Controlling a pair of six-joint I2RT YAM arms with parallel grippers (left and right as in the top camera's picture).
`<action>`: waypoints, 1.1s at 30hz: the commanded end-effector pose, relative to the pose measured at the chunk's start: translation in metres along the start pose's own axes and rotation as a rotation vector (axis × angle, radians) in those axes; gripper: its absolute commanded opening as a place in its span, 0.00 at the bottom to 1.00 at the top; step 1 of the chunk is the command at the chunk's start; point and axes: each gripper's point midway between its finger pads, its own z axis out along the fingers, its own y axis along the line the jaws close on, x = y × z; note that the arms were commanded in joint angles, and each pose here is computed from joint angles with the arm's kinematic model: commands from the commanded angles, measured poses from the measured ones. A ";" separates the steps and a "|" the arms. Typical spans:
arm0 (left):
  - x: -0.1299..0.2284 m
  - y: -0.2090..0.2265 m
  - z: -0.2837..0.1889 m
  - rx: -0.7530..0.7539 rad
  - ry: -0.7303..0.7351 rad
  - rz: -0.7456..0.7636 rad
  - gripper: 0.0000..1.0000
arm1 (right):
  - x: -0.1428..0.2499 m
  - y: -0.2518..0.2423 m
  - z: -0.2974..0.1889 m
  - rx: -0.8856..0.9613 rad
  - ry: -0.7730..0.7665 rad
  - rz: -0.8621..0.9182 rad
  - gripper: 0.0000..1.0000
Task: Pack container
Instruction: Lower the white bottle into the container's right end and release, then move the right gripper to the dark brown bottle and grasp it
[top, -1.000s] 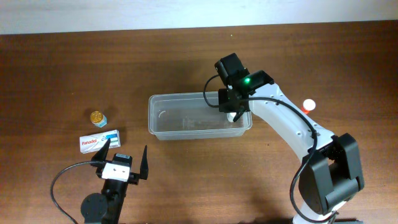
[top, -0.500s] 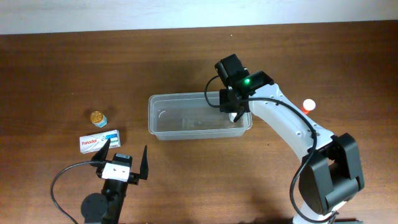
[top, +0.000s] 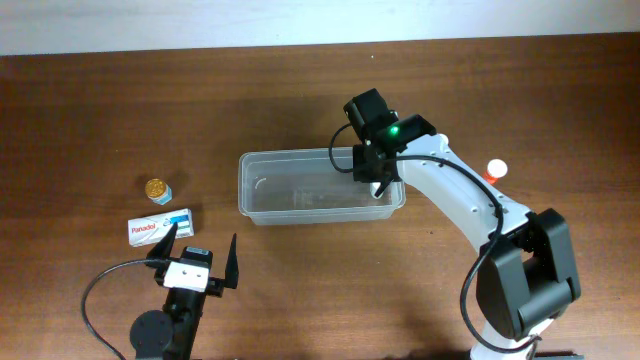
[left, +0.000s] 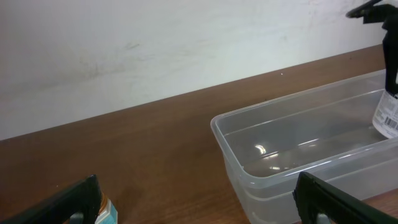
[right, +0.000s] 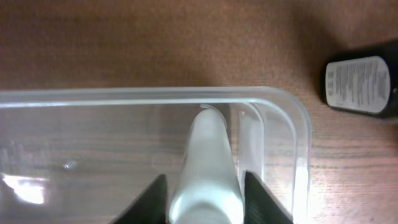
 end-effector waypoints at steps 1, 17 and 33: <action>0.001 0.002 0.000 -0.010 -0.001 -0.009 0.99 | 0.000 -0.004 0.002 0.027 -0.005 0.004 0.38; 0.001 0.002 0.000 -0.010 -0.001 -0.009 0.99 | -0.036 0.001 -0.068 -0.022 -0.110 -0.007 0.57; 0.001 0.002 0.000 -0.010 -0.001 -0.009 0.99 | -0.072 -0.081 -0.118 0.000 -0.083 0.207 0.71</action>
